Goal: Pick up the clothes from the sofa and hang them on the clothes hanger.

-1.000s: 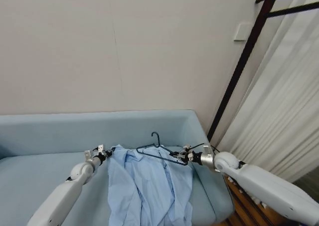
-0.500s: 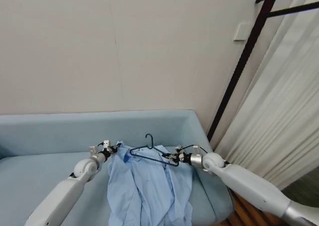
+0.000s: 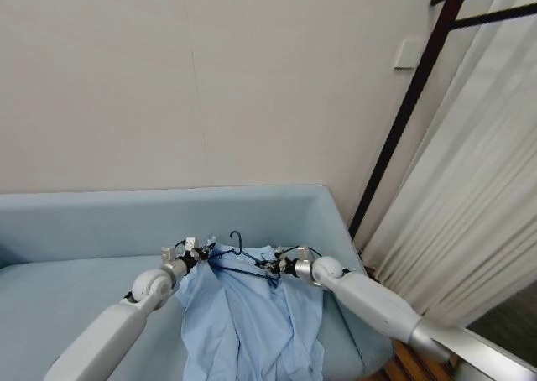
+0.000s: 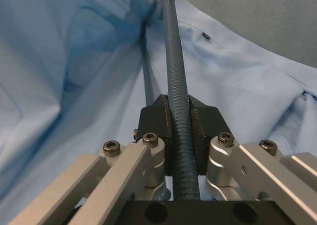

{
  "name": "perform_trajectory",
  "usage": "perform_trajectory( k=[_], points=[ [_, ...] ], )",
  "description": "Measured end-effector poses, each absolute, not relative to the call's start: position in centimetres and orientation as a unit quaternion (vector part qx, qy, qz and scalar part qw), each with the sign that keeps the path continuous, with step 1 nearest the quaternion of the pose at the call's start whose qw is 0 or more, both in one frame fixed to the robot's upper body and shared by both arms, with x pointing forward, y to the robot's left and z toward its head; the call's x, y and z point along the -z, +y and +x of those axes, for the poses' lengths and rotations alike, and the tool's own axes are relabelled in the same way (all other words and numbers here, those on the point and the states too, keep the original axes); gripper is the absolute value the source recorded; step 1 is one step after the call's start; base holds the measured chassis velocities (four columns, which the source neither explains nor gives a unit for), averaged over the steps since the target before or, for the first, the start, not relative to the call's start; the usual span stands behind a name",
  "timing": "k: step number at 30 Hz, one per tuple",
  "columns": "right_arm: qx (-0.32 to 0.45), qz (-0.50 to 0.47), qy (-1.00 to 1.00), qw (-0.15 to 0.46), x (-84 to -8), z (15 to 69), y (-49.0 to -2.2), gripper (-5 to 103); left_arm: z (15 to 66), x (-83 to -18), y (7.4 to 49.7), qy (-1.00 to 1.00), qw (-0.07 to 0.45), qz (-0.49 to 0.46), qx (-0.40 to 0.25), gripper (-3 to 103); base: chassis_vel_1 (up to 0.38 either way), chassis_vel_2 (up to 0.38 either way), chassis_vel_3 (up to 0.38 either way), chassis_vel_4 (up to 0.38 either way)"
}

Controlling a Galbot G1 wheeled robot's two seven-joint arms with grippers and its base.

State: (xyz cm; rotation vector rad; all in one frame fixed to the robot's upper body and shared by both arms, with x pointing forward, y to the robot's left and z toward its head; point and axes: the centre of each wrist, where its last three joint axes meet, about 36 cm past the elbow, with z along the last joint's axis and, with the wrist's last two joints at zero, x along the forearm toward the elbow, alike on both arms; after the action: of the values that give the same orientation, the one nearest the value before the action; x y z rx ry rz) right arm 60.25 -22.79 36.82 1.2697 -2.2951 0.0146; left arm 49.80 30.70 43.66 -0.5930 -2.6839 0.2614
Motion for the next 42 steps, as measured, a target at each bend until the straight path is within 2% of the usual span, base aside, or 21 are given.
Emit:
perform_trajectory(
  k=[10, 22, 23, 28, 31, 35, 37, 40, 41, 42],
  points=[
    [-0.081, 0.452, -0.854, 0.245, -34.7, 62.8, -21.7, 12, 49.3, -42.3, 29.9, -0.952, 0.199, -0.221, -0.078, 0, 0.0, 0.0, 0.0, 0.0],
    [-0.136, 0.445, -0.857, 0.222, -33.8, 63.4, -19.3, 12, 48.5, -41.0, 28.7, -0.947, 0.208, -0.232, -0.074, 0, 0.0, 0.0, 0.0, 0.0],
    [-0.14, 0.436, -0.862, 0.22, -33.6, 63.3, -19.2, 9, 48.5, -40.9, 28.6, -0.947, 0.208, -0.233, -0.074, 0, 0.0, 0.0, 0.0, 0.0],
    [-0.15, 0.41, -0.875, 0.207, -33.0, 62.3, -19.6, 30, 48.4, -40.9, 28.4, -0.946, 0.207, -0.237, -0.077, 0, 0.0, 0.0, 0.0, 0.0],
    [-0.152, 0.406, -0.877, 0.205, -33.0, 61.9, -20.0, 36, 48.4, -40.9, 28.4, -0.946, 0.206, -0.238, -0.078, 0, 0.0, 0.0, 0.0, 0.0],
    [-0.155, 0.397, -0.882, 0.199, -33.0, 61.0, -20.6, 57, 48.4, -40.9, 27.9, -0.945, 0.205, -0.242, -0.081, 0, 0.0, 0.0, 0.0, 0.0],
    [-0.155, 0.395, -0.883, 0.199, -32.9, 60.9, -20.6, 57, 48.4, -40.9, 27.8, -0.945, 0.205, -0.243, -0.081, 0, 0.0, 0.0, 0.0, 0.0],
    [-0.152, 0.378, -0.893, 0.19, -32.9, 60.7, -20.7, 73, 48.3, -40.8, 27.4, -0.943, 0.205, -0.246, -0.084, 0, 0.0, 0.0, 0.0, 0.0],
    [-0.152, 0.378, -0.893, 0.19, -32.9, 60.7, -20.7, 73, 48.3, -40.8, 27.4, -0.943, 0.205, -0.246, -0.084, 0, 0.0, 0.0, 0.0, 0.0],
    [-0.151, 0.376, -0.895, 0.188, -33.0, 60.7, -20.7, 79, 48.2, -40.8, 27.3, -0.943, 0.206, -0.247, -0.085, 0, 0.0, 0.0, 0.0, 0.0]
  ],
)
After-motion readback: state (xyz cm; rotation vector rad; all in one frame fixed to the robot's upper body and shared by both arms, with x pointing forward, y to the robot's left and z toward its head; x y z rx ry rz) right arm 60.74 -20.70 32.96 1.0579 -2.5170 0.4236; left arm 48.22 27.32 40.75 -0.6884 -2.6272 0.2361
